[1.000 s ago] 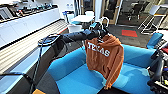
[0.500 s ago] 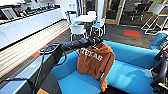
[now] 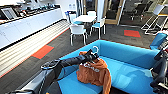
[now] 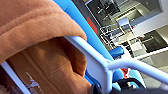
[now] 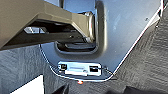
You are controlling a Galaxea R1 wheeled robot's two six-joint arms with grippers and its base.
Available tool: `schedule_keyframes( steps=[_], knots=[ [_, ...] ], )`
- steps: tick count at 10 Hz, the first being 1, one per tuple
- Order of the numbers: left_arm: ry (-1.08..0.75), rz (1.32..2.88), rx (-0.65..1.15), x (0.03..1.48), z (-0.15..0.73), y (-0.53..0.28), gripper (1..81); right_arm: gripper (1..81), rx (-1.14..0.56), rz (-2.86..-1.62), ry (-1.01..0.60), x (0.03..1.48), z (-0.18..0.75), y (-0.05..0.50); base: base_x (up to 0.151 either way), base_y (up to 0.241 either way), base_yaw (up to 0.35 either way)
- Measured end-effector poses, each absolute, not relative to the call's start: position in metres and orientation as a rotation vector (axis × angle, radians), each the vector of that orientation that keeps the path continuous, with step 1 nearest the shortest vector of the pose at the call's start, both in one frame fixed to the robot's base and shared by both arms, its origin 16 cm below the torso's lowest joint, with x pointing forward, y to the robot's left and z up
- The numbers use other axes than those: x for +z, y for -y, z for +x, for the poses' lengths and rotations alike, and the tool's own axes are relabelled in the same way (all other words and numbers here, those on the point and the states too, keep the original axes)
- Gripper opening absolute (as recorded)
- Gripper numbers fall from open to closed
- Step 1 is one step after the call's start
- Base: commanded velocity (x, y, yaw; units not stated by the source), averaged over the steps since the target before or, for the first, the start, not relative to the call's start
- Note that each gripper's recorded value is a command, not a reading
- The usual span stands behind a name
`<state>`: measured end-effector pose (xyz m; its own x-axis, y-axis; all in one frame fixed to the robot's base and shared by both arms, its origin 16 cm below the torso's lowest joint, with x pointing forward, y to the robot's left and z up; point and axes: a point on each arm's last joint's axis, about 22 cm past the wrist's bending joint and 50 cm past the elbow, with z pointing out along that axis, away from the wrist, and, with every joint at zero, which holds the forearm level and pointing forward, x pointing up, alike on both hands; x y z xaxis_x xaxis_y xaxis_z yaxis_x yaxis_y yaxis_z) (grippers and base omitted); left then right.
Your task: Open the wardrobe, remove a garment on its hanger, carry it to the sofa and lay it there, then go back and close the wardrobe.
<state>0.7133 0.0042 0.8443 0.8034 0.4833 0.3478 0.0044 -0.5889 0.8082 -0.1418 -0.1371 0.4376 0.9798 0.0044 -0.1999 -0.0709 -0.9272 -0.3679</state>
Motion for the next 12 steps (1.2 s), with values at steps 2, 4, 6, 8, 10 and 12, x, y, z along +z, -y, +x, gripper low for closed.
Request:
schedule_keyframes(
  steps=[2, 4, 6, 8, 10, 12],
  knots=[
    [-0.383, 2.167, 0.736, 0.817, 0.713, -0.053, 1.0, 81.1, 0.284, -2.744, -0.049, 0.439, -0.145, 0.137, 0.0, 0.0, 0.0],
    [-0.382, 2.212, 0.799, 0.808, 0.719, -0.097, 1.0, 81.1, 0.286, -2.744, -0.049, 0.439, -0.146, 0.137, 0.0, 0.0, 0.0],
    [-0.389, 2.26, 0.813, 0.785, 0.709, -0.131, 1.0, 81.1, 0.286, -2.745, -0.048, 0.439, -0.146, 0.137, 0.0, 0.0, 0.0],
    [-0.399, 2.314, 0.823, 0.762, 0.693, -0.171, 1.0, 81.1, 0.288, -2.748, -0.042, 0.439, -0.147, 0.14, 0.0, 0.0, 0.0],
    [-0.442, 2.363, 0.84, 0.747, 0.667, -0.227, 1.0, 81.1, 0.306, -2.737, 0.013, 0.438, -0.146, 0.138, 0.0, 0.0, 0.0],
    [-0.484, 2.405, 0.858, 0.74, 0.639, -0.281, 1.0, 81.1, 0.306, -2.728, 0.073, 0.434, -0.136, 0.137, 0.0, 0.0, 0.0]
  ],
)
